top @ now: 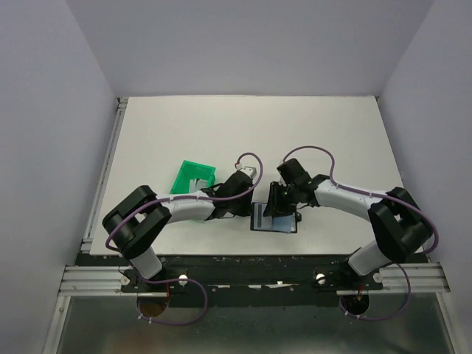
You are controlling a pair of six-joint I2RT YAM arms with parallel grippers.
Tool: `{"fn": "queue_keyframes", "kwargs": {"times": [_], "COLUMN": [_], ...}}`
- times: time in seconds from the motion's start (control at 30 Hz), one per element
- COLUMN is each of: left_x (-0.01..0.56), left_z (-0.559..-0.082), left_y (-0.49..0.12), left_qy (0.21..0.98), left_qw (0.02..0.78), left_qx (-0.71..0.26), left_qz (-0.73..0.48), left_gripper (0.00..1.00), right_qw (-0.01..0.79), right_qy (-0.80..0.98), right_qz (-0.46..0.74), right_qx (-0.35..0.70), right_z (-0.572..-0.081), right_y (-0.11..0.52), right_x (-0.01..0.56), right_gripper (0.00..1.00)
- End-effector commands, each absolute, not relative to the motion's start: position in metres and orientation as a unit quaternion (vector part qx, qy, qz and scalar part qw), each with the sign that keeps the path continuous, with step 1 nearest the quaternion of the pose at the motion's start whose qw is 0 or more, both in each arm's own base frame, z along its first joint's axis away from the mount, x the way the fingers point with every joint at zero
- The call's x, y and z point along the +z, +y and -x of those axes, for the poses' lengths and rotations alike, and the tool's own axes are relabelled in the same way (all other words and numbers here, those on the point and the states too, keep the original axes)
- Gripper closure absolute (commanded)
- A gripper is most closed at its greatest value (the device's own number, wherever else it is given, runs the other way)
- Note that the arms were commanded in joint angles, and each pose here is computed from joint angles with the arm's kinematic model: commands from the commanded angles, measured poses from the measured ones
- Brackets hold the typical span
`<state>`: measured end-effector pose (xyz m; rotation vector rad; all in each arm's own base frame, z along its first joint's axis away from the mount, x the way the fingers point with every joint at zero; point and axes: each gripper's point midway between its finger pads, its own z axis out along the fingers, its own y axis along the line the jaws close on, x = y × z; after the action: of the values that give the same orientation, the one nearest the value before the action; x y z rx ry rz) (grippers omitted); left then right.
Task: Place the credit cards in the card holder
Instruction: Insert the credit card into the card holder.
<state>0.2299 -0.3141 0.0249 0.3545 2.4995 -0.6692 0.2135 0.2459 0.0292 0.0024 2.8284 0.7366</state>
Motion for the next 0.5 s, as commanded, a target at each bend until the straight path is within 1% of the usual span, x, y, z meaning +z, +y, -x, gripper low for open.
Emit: {"fn": "queue_keyframes", "kwargs": {"times": [0.0, 0.17, 0.3, 0.47], "left_x": [0.021, 0.021, 0.022, 0.029], "left_z": [-0.223, -0.223, -0.224, -0.223], "left_y": [-0.319, -0.320, -0.321, -0.320], "left_qy": [0.925, 0.925, 0.925, 0.922], "left_qw": [0.247, 0.244, 0.245, 0.250], "left_qx": [-0.254, -0.254, -0.255, -0.261], "left_qz": [-0.140, -0.141, -0.141, -0.140], "left_gripper": [1.00, 1.00, 1.00, 1.00], "right_qw": [0.164, 0.197, 0.213, 0.191], "right_qy": [0.965, 0.969, 0.973, 0.981], "right_qz": [0.013, 0.003, -0.018, -0.032], "right_qx": [0.204, 0.150, 0.083, 0.024], "right_z": [-0.224, -0.225, -0.222, -0.212], "right_y": [0.228, 0.201, 0.170, 0.148], "right_x": [0.062, 0.083, 0.087, 0.069], "right_gripper": [0.55, 0.53, 0.52, 0.53]}}
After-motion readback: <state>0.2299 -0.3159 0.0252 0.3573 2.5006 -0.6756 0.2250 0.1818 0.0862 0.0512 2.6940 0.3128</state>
